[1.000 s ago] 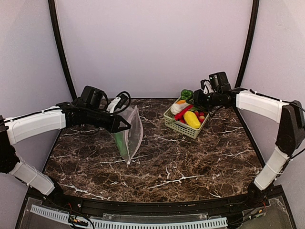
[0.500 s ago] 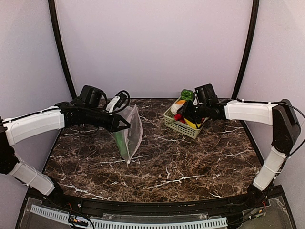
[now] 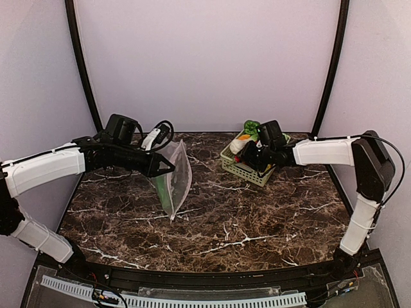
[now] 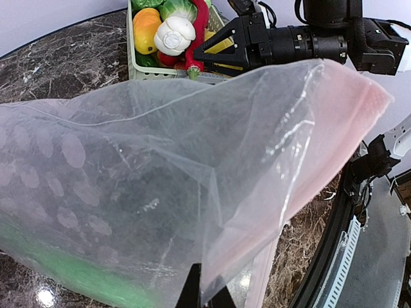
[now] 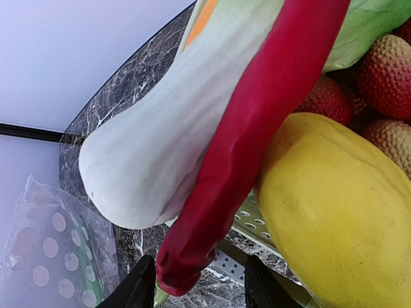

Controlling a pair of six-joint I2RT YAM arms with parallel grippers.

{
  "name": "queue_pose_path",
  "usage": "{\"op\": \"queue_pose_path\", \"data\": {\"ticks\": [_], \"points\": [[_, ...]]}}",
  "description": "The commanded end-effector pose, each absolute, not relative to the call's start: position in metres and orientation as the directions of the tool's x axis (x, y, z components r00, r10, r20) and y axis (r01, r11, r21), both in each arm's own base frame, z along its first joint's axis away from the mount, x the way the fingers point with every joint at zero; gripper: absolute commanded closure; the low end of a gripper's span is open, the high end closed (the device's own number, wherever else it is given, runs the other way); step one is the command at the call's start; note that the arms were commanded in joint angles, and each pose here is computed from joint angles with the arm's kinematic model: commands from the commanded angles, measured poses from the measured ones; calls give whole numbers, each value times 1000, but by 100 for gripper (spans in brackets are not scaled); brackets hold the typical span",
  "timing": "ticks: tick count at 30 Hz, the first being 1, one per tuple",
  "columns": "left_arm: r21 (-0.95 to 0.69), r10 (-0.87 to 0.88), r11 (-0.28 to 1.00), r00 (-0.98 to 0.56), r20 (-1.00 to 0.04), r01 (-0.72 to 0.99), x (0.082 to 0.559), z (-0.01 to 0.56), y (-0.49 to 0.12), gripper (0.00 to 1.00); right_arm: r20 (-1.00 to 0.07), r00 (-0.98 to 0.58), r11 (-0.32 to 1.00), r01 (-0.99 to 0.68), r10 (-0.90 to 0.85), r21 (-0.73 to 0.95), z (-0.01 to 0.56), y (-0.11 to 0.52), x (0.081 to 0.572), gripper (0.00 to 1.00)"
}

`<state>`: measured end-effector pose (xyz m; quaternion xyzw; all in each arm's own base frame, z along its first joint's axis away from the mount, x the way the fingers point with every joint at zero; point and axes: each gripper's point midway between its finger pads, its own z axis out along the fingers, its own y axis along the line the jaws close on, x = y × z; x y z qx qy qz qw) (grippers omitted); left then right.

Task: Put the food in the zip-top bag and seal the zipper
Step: Pick up the fake vegetable from the bin.

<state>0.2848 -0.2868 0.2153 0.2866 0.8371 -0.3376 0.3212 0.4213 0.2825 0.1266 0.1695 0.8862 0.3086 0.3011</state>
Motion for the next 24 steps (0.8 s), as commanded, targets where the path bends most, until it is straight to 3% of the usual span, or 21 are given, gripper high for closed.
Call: {"op": "queue_pose_path", "data": {"ticks": [1,10,19,24], "points": [[-373,264,597,-613,-745,710,279,224,-285,99,-431,-752,739,109,499,665,125,292,426,55],[-371,264,598,-611,-746,710,279,225,-284,99,-440,-731,719,100,522,688,129,297,436,65],[-365,265,601,-608,-748,711,279,225,-283,99,-449,-690,676,78,567,733,150,295,437,83],[-361,264,605,-606,-750,710,279,226,-283,99,-477,-662,673,57,578,737,167,285,430,86]]}}
